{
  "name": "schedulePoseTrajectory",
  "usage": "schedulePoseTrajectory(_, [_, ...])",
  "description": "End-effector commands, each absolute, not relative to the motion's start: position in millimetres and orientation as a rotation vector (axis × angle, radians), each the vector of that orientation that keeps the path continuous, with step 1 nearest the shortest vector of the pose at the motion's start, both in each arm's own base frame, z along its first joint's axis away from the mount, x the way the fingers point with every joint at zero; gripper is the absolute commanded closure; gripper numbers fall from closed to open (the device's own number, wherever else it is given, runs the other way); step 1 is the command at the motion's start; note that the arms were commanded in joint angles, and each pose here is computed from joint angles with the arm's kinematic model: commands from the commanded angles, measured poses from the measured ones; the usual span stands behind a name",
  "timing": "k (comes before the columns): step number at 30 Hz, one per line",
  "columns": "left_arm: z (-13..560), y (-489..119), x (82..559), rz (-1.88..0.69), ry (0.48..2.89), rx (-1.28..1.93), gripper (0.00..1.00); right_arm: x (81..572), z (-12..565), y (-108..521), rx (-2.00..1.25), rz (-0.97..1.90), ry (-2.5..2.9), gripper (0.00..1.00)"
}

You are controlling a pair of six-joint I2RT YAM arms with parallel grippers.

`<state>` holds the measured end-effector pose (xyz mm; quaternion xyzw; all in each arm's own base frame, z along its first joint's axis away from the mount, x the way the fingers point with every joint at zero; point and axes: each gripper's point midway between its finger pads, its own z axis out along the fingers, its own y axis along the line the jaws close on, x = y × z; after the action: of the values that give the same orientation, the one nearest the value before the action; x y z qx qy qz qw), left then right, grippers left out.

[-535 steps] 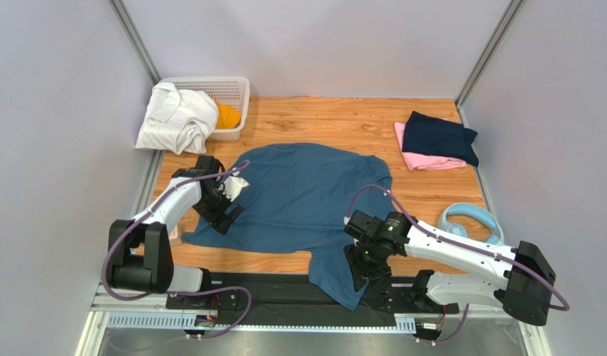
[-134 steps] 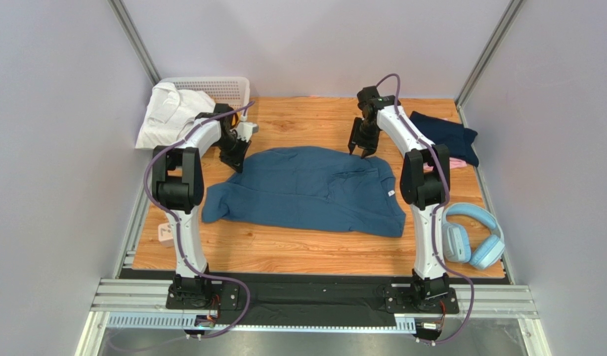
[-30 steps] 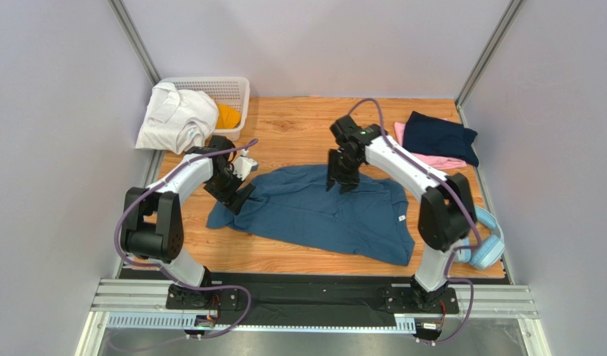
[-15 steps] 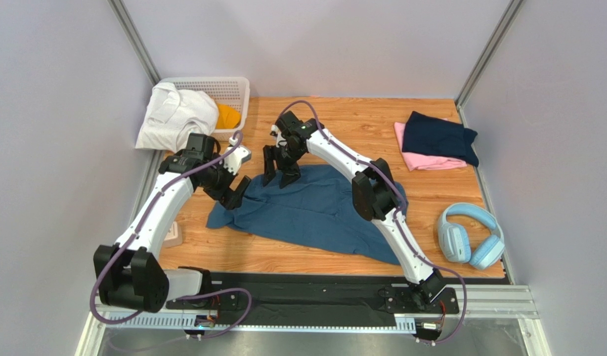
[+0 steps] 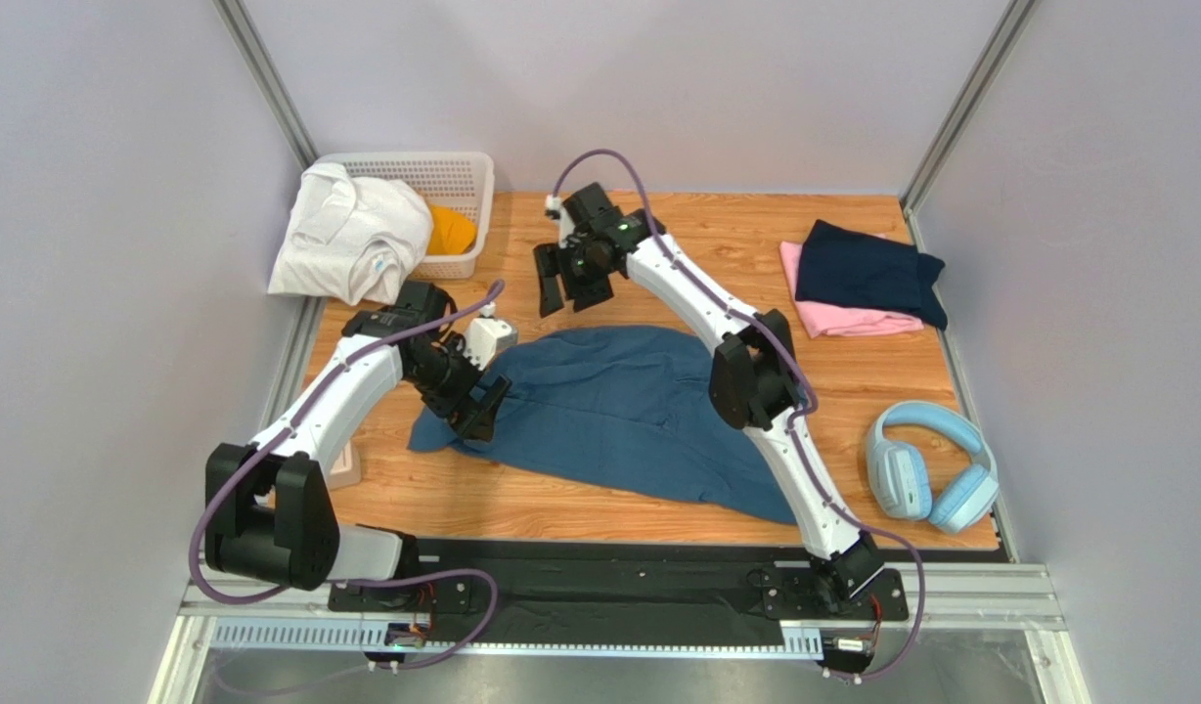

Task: Fold and stack the t-shirts
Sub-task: Grap the side of the flattened tshirt furthest away from the robot with both arms

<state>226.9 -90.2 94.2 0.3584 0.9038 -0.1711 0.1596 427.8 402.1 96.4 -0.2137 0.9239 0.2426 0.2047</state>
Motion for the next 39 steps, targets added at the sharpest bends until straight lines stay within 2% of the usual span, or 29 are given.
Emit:
schedulePoseTrajectory(1, [104,-124,226,-0.569,2.506,1.193,0.00,451,91,348,-0.302,0.848,2.672,0.32])
schedulePoseTrajectory(3, [103,-134,235,-0.572,2.506,1.195,0.00,450,112,358,-0.380,0.896,2.572,0.29])
schedulePoseTrajectory(7, [89,-146,248,-0.597,2.521,1.207,0.00,449,107,362,-0.371,0.887,2.593,0.24])
schedulePoseTrajectory(12, [55,-146,260,-0.508,2.591,1.275,0.00,453,105,379,-0.350,0.987,2.607,0.26])
schedulePoseTrajectory(19, [37,-146,252,-0.474,2.634,1.338,0.00,440,117,420,-0.458,1.210,2.525,0.24])
schedulePoseTrajectory(22, [35,-147,245,-0.447,2.625,1.389,0.00,433,108,433,-0.460,1.289,2.545,0.25])
schedulePoseTrajectory(32, [48,-157,217,-0.493,2.570,1.511,0.00,415,48,442,-0.452,1.260,2.668,0.25])
schedulePoseTrajectory(37, [56,-156,217,-0.479,2.557,1.516,0.00,390,52,447,-0.579,1.312,2.676,0.31])
schedulePoseTrajectory(39, [56,-155,217,-0.472,2.559,1.517,0.00,378,53,446,-0.598,1.344,2.696,0.44])
